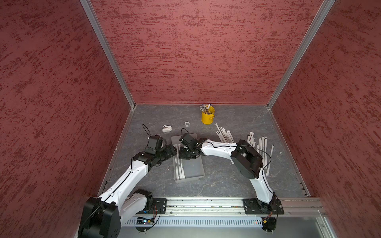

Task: Put the straws into the storage box
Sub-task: Place the straw in the storage box.

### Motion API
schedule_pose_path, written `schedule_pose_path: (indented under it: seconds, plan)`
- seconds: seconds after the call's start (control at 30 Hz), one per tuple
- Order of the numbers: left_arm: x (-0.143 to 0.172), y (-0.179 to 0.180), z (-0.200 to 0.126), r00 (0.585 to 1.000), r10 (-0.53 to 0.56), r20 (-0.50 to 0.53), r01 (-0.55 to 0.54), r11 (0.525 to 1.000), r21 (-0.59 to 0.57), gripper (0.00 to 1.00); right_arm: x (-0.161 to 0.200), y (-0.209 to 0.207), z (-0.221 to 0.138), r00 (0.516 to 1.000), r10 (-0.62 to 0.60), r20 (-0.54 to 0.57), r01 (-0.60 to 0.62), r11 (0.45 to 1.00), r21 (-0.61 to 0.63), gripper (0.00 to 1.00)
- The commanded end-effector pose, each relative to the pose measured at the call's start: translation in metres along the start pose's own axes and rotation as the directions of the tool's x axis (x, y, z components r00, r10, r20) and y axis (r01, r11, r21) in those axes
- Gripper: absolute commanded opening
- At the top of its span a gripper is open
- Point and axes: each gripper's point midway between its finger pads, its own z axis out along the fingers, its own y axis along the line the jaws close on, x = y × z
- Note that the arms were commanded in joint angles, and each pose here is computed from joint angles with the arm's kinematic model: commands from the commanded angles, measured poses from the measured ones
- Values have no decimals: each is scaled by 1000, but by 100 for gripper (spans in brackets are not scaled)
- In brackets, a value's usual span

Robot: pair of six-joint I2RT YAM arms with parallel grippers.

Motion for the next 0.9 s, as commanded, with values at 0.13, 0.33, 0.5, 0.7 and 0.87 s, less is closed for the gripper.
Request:
schedule_pose_path:
  seconds: [0.13,0.33,0.5,0.7,0.87]
  plan:
    - [-8,-12,-10,999,42,32,-42,999,12,85,-2,16,-22,999,-47,11,47,999,-13,22]
    - [-21,-36,-31,985,146,90,-145,989,-18,84,-13,1,-96,994,-56,95,58,998,-21,30]
    - [-3,-91,-25,942,323,85,-325,946,3,85,-40,-111,-157,977,-27,210,-18,977,212,27]
    - [48,-151,17,909,417,-21,-411,903,127,86,-61,-206,-190,972,-78,222,-39,877,479,27]
    - [77,-167,44,884,453,-117,-434,887,159,87,-74,-228,-173,979,-78,191,-31,859,510,28]
